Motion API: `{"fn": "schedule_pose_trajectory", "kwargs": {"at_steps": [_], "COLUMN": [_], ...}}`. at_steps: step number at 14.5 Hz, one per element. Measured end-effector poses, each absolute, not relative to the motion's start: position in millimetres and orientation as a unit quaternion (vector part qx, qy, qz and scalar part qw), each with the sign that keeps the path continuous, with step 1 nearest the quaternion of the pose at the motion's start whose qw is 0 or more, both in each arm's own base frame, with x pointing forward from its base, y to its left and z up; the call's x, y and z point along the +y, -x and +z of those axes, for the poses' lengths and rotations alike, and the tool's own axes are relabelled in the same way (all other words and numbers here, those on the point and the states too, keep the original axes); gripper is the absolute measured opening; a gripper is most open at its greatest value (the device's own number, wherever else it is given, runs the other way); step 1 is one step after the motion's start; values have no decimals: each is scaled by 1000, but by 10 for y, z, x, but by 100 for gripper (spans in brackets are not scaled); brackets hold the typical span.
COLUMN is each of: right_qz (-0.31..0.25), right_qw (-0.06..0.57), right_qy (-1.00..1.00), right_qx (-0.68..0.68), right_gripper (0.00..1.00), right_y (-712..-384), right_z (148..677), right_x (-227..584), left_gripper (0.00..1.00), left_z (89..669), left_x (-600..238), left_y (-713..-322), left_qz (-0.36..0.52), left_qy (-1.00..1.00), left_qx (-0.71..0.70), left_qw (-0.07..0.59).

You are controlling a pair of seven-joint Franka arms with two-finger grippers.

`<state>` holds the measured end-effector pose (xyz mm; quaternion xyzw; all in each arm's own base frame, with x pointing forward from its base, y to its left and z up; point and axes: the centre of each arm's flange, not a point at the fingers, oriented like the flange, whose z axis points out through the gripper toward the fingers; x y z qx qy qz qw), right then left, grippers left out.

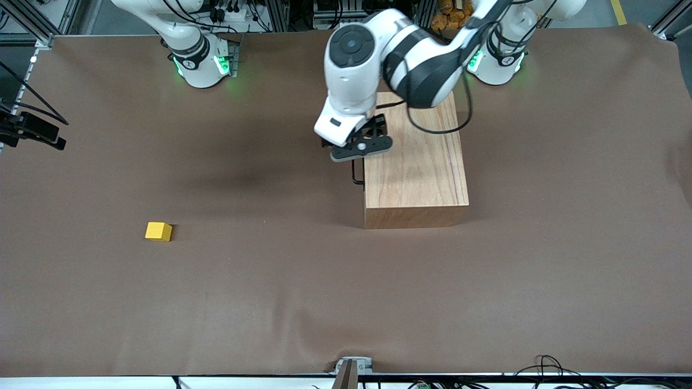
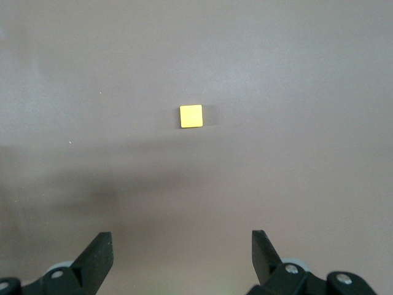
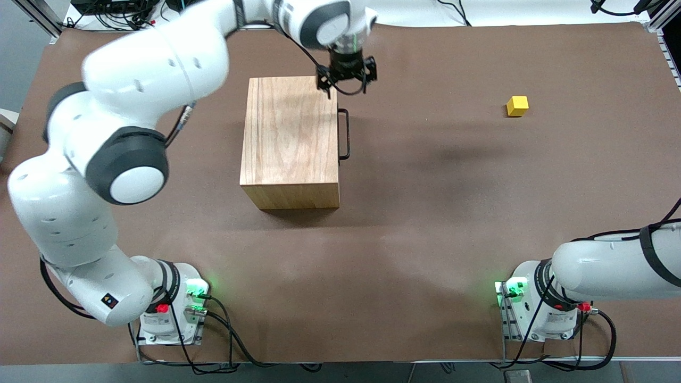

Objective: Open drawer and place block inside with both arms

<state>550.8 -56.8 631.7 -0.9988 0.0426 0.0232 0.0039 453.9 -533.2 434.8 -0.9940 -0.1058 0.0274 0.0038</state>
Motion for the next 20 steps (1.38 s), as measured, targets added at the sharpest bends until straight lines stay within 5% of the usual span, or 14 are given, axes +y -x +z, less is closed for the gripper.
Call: {"fn": "schedule_pose_trajectory", "kwargs": {"at_steps": [20], "right_qz": [23], "right_qw": [4], "right_qy": [998], "right_qx": [53], "right_gripper": [100], "right_y": [-5492], "right_z": [6328], "right_x": [-689], "left_gripper": [100], "left_z": [3343], "left_x": [-5781], "left_y": [-4278], "left_qz": [9], "left_qy": [997], "left_qx": [19], "left_qw": [75]}}
